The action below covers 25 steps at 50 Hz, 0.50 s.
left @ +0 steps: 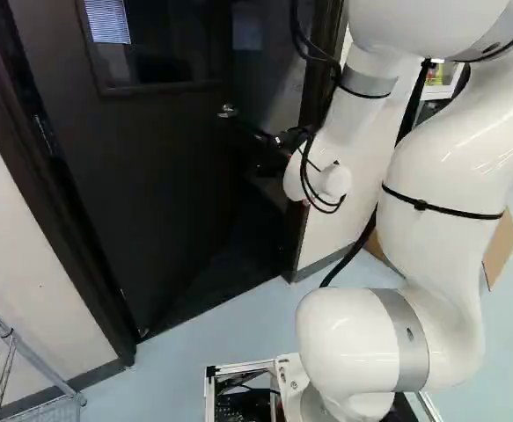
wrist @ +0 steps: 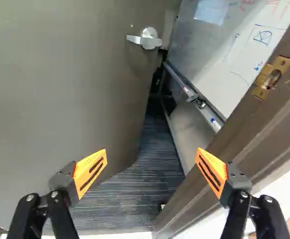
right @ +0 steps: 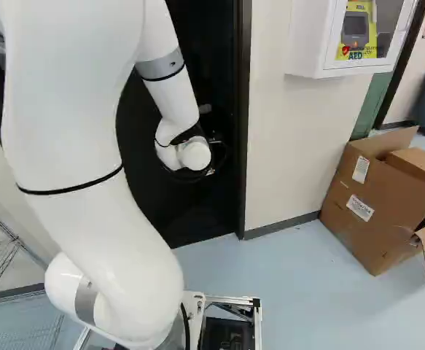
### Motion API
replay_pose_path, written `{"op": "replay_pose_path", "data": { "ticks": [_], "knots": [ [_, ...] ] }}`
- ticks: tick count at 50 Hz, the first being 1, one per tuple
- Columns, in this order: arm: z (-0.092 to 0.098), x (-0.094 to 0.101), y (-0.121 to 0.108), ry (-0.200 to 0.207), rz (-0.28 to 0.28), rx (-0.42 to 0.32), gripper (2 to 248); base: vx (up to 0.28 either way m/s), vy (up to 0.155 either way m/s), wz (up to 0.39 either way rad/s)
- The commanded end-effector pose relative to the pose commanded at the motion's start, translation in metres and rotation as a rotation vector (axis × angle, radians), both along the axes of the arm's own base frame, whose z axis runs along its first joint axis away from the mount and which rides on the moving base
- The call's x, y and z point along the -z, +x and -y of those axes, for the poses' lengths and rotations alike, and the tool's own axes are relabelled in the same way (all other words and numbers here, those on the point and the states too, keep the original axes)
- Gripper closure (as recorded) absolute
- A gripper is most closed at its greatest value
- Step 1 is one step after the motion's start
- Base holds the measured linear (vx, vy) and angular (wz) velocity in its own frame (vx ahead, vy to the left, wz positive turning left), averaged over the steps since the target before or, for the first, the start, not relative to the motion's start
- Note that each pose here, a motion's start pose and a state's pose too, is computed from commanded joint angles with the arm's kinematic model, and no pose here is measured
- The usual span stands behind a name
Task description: Open the door and move inside
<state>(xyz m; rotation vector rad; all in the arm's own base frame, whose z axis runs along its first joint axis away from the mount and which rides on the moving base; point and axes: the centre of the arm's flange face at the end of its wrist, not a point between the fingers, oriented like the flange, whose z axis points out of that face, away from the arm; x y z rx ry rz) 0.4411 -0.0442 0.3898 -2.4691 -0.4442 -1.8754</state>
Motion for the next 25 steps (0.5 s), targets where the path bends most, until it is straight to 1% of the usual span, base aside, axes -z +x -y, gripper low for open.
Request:
{"op": "replay_pose_path", "data": {
  "ticks": [25],
  "knots": [
    [0.009,0.004,-0.052,0.041,-0.067,0.151,3,0.0,0.0,0.0]
  ]
}}
